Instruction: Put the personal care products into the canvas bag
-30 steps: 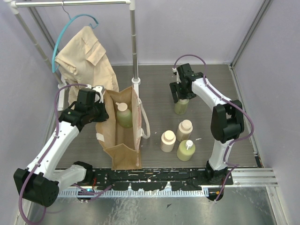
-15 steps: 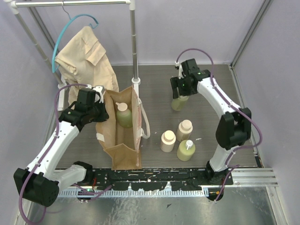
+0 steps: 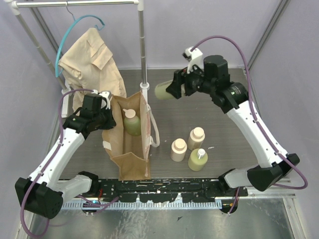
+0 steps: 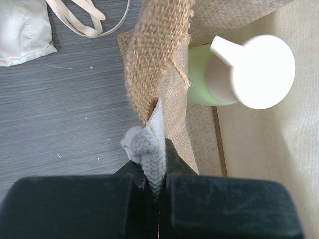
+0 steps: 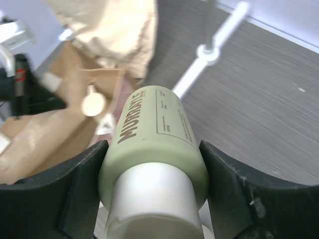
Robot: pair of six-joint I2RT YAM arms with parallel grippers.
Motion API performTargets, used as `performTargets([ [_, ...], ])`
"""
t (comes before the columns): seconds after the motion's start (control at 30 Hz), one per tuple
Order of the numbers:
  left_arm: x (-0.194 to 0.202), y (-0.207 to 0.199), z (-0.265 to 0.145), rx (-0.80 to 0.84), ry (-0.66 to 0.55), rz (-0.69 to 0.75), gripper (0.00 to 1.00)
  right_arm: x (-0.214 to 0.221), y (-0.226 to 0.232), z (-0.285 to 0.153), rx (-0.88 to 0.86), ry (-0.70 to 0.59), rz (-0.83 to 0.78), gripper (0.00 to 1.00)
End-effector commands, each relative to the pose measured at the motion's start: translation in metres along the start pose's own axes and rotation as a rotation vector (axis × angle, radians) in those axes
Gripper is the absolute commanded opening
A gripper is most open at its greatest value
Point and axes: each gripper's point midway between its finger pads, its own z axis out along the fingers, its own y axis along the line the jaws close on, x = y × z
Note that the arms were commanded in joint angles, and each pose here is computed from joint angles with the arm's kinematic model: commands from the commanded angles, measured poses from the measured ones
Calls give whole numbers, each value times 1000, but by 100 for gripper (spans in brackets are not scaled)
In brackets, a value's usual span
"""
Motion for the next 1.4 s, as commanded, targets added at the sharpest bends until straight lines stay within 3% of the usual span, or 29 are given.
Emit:
performTargets([
  [0.0,3,0,5,9,17,8,0,-52,76,-9,-178,-149,-77,1],
  [0.33,4,-1,4,18,14,10,0,-40,135,17,-217,-85,-95,1],
  [0.77,3,-3,2,29,3,14,0,21,146,78,-91,100,26,1],
  [1.1,2,-2,1,25,-2,16,0,82,133,121,59,323,-8,1],
  [1.37,1,-3,-1,29,-13,9,0,101,116,133,151,406,-59,1],
])
